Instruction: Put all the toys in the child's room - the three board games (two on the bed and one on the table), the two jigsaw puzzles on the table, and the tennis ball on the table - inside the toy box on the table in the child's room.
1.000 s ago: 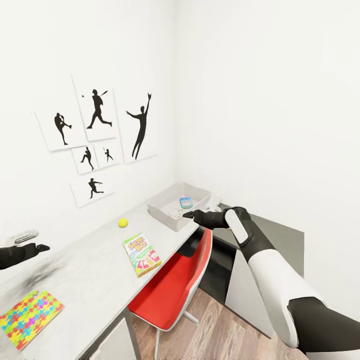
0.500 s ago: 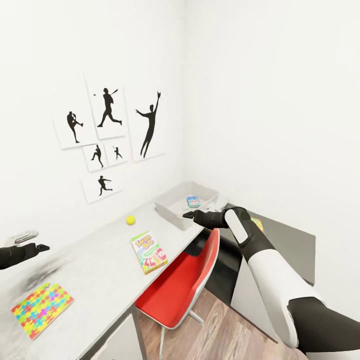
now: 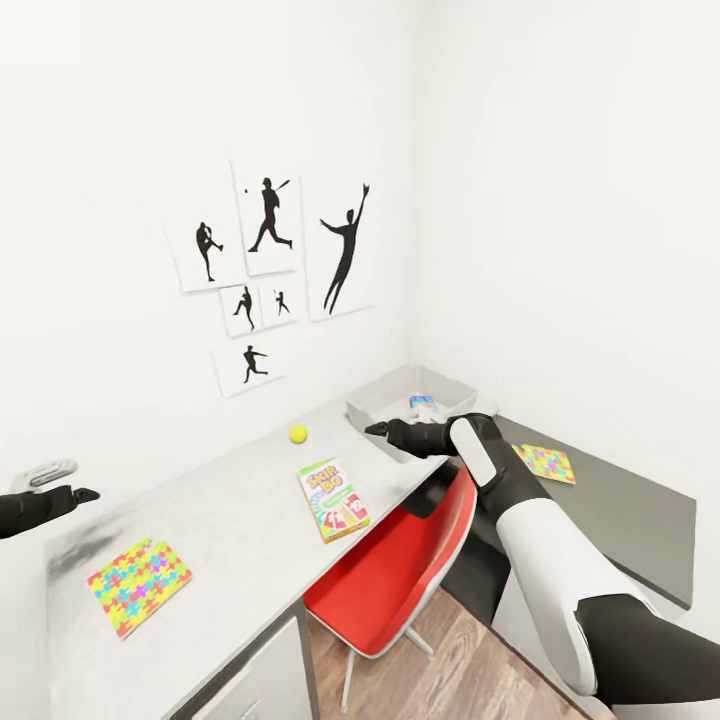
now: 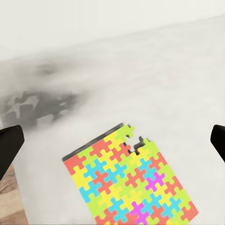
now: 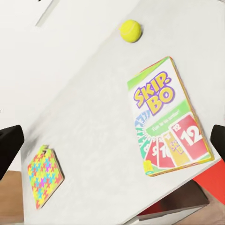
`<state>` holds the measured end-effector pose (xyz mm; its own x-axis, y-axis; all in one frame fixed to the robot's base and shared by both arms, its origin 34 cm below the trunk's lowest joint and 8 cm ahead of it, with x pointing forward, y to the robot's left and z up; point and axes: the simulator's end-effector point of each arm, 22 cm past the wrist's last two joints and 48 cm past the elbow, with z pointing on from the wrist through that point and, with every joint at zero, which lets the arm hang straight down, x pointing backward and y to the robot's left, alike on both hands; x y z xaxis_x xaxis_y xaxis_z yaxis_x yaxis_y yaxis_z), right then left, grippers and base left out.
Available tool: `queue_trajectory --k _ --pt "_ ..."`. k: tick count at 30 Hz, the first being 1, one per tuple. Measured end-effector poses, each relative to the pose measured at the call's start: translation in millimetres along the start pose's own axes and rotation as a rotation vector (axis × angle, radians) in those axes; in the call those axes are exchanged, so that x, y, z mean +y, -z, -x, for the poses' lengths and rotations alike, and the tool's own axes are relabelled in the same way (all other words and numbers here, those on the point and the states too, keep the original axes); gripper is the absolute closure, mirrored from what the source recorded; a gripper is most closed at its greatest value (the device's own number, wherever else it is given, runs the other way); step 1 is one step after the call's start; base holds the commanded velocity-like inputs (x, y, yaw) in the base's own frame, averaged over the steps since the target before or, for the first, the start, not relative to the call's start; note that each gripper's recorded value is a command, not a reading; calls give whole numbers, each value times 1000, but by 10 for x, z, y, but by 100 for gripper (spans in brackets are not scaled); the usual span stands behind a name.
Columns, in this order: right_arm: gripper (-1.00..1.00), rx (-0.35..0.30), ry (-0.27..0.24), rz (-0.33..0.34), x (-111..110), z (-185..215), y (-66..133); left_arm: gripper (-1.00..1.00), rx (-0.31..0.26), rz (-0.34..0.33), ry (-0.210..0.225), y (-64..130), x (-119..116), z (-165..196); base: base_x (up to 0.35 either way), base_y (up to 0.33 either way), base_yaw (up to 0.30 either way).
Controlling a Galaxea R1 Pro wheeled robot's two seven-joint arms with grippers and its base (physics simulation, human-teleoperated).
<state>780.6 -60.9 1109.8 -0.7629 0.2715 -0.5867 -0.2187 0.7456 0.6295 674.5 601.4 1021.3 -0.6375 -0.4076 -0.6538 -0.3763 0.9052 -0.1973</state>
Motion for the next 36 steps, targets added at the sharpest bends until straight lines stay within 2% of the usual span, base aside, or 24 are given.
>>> queue_trajectory --k 11,19,23,26,28,30,32,36 --pt "-100 -1 1 1 3 2 2 -100 -24 -3 -9 -16 -19 37 24 0 12" --pt "-100 -1 12 3 36 5 -1 -100 -63 -27 -26 -99 -187 54 31 0 0" --pt "-100 5 20 10 104 -20 -24 -100 -60 -37 -39 -175 -305 -18 3 0 0" --pt "-100 17 58 35 358 -87 -91 -100 -27 -33 -74 -325 -413 -242 0 0 0" --pt "-100 16 115 50 625 -104 -116 -100 -2 -27 -111 -430 -500 -415 0 0 0" --pt "-100 6 157 55 804 -87 -108 -100 10 -26 -126 -475 -552 -493 0 0 0" --pt "-100 -2 186 46 891 -61 -85 -100 20 -27 -133 -503 -591 -548 0 0 0" --pt "-100 1 213 1 861 -44 -53 -100 38 -21 -135 -565 -681 -660 0 0 0"
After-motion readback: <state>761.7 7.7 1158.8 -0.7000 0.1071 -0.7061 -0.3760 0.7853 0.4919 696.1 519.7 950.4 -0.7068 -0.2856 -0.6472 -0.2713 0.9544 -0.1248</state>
